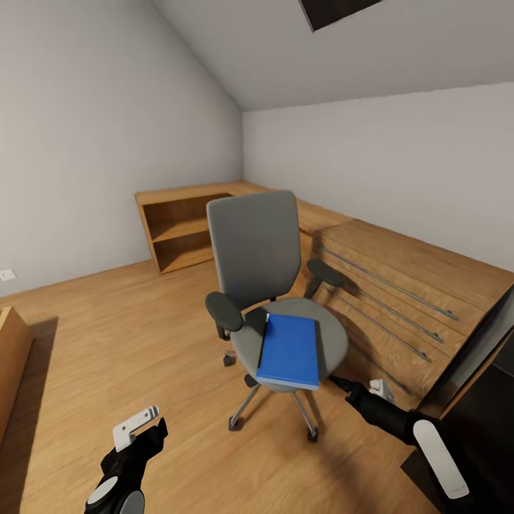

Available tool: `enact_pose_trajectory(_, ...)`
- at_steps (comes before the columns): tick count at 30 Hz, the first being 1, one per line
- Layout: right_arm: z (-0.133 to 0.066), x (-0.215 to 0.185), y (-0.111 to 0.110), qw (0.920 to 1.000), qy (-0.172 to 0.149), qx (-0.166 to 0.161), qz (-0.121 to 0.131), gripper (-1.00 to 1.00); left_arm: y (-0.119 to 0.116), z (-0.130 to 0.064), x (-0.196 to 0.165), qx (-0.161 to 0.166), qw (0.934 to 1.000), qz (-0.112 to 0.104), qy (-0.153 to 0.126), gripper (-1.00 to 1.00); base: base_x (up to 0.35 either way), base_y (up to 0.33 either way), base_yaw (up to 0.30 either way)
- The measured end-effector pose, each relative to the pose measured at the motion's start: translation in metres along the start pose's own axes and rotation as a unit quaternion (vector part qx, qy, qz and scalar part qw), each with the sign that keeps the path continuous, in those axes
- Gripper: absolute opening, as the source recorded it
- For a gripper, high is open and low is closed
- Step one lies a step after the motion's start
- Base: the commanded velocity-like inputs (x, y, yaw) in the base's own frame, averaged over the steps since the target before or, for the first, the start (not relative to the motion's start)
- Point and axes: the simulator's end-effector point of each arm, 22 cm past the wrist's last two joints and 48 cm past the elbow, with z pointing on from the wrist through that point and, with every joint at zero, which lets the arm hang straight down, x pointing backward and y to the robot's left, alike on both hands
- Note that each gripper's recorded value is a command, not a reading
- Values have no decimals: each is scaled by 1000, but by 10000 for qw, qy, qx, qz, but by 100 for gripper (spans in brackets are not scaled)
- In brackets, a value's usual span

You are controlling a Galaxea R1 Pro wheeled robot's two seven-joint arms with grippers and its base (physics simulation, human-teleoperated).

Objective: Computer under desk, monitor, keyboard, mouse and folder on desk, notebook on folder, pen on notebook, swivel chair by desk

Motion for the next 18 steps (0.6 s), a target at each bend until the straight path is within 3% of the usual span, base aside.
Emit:
enact_pose_trajectory(1,0,2,0,10000,29,-79,44,100,0,1,2,1,10000,-1,1,100,0,0,0)
enact_pose_trajectory(3,-2,16,-1,9977,280,-458,424,100,1,3,5,5,10000,3,0,100,0,0,0)
enact_pose_trajectory(6,-5,21,-4,9944,390,-706,684,100,2,6,11,7,10000,5,-1,100,0,0,0)
enact_pose_trajectory(18,-6,11,-33,9940,75,-714,819,100,7,19,32,13,10000,3,-8,100,0,0,0)
